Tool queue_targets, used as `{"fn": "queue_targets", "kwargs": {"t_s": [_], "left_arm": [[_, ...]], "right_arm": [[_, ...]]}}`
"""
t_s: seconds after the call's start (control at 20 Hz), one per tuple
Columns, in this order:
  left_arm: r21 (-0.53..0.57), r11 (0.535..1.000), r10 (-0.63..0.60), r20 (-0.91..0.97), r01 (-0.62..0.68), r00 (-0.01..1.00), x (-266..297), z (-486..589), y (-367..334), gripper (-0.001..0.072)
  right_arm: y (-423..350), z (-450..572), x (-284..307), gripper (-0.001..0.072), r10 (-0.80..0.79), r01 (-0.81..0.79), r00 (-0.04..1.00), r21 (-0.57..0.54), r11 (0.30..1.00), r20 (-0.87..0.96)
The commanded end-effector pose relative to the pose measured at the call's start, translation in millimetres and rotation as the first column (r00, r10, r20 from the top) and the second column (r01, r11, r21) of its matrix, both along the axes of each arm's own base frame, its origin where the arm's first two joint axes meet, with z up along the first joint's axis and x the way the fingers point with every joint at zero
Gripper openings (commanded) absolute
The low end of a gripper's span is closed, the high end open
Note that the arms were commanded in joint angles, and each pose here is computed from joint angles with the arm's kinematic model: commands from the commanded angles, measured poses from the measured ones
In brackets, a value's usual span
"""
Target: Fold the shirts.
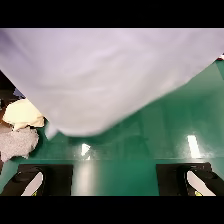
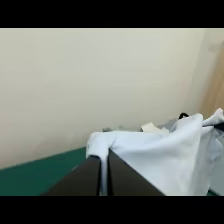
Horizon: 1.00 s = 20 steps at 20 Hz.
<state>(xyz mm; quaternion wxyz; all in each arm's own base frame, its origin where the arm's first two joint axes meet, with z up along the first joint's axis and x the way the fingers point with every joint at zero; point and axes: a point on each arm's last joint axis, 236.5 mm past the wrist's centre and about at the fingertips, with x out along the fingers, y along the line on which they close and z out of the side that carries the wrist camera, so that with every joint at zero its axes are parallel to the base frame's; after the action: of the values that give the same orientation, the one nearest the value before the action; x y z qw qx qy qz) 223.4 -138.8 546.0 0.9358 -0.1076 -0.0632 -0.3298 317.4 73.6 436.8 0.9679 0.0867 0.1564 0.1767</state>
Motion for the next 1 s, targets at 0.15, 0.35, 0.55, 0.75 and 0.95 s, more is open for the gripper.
{"fn": "queue_targets", "kwargs": {"t_s": [0.15, 0.35, 0.55, 0.75, 0.95], "left_arm": [[0.003, 0.994, -0.085, -0.562, 0.105, 0.823, 149, -234, -32, 0.0026], [0.018, 0.998, -0.026, -0.756, 0.060, 0.654, 239, -384, -47, 0.0027], [0.008, 0.999, -0.019, -0.862, 0.052, 0.507, 272, -467, -40, 0.0494], [-0.020, 0.993, -0.063, -0.919, 0.113, 0.389, 248, -475, -11, 0.0661], [-0.069, 0.941, -0.131, -0.977, 0.331, 0.170, 161, -506, 3, 0.0459]], "right_arm": [[-3, -188, 91, 0.0017, 0.038, -0.023, 0.823, 0.035, 0.999, -0.566], [-18, -292, 139, 0.0018, -0.015, 0.059, 0.721, 0.041, 0.997, -0.692], [-23, -333, 173, 0.0103, -0.042, 0.118, 0.721, 0.062, 0.991, -0.692], [-29, -333, 160, 0.0462, -0.004, 0.104, 0.689, 0.093, 0.990, -0.725], [-25, -344, 95, 0.0428, 0.051, 0.002, 0.611, 0.066, 0.998, -0.790]]}}
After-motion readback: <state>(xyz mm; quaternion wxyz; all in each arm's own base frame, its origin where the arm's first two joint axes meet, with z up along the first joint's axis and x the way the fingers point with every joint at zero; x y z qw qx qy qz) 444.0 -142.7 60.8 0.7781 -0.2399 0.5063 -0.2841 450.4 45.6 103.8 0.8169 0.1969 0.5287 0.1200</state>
